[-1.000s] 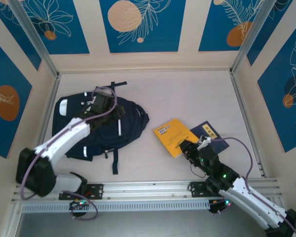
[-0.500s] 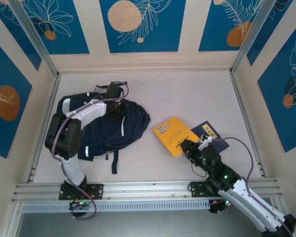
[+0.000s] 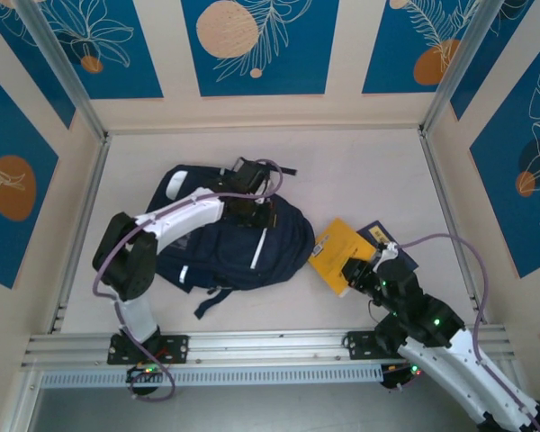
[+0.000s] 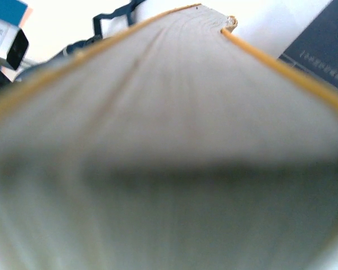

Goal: Pack the student bag
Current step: Move the student bag to the center of the table, then open the student bag at the center of the table.

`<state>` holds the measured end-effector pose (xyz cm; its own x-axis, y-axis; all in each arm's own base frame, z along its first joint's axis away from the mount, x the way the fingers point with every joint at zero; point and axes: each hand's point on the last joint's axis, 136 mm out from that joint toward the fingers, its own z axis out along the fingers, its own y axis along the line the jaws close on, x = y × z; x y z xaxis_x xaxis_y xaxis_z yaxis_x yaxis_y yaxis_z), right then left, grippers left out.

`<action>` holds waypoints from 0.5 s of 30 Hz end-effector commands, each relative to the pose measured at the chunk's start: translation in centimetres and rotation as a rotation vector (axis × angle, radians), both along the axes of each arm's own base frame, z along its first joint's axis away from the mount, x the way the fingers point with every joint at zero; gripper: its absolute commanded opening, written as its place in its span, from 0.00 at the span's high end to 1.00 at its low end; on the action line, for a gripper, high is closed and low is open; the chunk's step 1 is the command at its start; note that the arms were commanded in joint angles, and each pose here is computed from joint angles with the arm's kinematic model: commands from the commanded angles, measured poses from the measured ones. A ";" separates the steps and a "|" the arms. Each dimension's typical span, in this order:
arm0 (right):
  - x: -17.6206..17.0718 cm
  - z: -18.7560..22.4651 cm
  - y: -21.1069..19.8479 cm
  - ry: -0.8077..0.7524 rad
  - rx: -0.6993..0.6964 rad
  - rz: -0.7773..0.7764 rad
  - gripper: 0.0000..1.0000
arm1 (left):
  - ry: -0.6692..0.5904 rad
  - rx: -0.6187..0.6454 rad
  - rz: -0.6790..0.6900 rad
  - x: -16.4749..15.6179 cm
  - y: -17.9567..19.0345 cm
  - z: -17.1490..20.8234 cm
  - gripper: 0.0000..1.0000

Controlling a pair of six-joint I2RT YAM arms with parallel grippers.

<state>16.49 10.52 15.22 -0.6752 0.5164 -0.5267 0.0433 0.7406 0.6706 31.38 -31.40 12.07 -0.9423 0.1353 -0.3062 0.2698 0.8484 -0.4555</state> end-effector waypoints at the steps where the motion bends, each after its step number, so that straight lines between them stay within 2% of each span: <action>1: 0.3 6.8 0.2 -0.214 -0.034 0.076 1.00 | -0.040 -0.079 -0.048 -1.4 1.1 5.1 1.00; 3: 0.0 8.2 0.4 -0.246 -0.047 0.119 1.00 | -0.061 -0.109 -0.069 -1.9 1.2 7.3 1.00; 10: 0.0 10.8 0.6 -0.291 -0.016 0.122 1.00 | -0.153 -0.194 -0.146 -3.4 1.6 13.9 1.00; 15: 0.7 10.6 -1.2 -0.250 -0.089 0.026 1.00 | -0.180 -0.192 -0.135 -3.5 2.6 15.2 1.00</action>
<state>16.30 10.34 21.66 -0.6409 0.3815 -0.6661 -0.1175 0.8088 0.5762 28.68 -28.26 22.86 -0.8935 0.1664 -0.4170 0.3774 0.7815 -0.4968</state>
